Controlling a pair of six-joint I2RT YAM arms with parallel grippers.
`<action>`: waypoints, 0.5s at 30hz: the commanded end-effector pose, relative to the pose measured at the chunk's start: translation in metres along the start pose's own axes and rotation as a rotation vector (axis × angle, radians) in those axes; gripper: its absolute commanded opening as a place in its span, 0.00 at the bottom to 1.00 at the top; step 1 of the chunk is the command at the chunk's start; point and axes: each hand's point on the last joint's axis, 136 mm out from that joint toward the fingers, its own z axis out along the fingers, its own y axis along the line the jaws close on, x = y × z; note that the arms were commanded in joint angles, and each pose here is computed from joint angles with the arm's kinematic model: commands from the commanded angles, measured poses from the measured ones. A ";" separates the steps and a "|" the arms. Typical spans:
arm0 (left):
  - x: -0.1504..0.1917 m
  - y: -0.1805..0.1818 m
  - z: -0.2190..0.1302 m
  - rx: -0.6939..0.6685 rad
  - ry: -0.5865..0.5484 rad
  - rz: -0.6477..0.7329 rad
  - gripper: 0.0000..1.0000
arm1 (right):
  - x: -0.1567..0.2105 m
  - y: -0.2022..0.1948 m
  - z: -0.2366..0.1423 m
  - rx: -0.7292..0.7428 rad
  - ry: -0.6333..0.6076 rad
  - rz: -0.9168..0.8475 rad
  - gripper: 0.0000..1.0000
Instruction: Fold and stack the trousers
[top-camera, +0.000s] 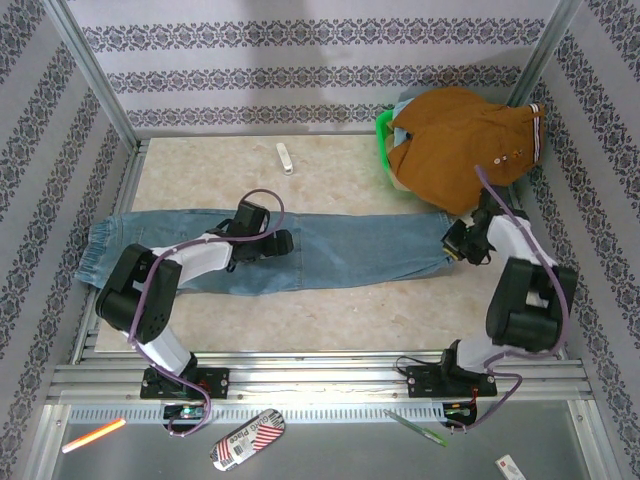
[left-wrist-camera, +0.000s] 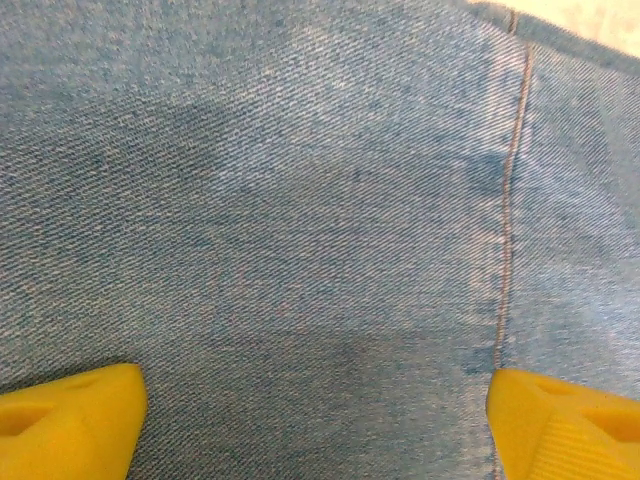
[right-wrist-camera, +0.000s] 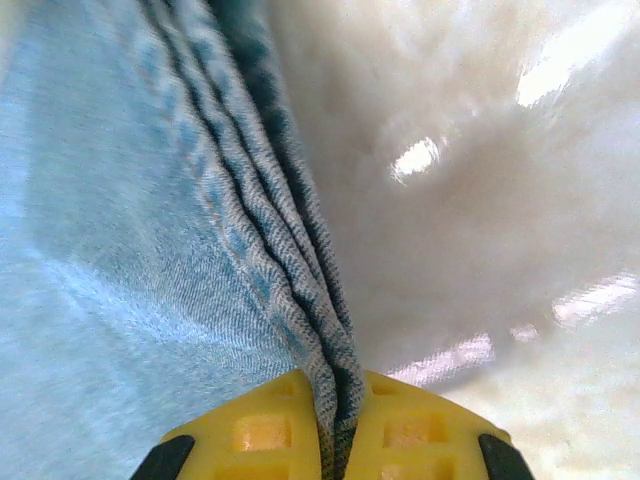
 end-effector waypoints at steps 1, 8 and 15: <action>0.021 -0.018 0.016 0.043 0.039 0.007 0.88 | -0.010 -0.008 -0.032 -0.021 -0.087 0.069 0.00; 0.070 -0.099 0.042 0.175 0.114 0.031 0.86 | -0.007 0.031 -0.081 -0.145 -0.138 -0.007 0.00; 0.097 -0.154 0.037 0.254 0.140 0.072 0.86 | 0.028 0.093 -0.121 -0.206 -0.144 -0.233 0.00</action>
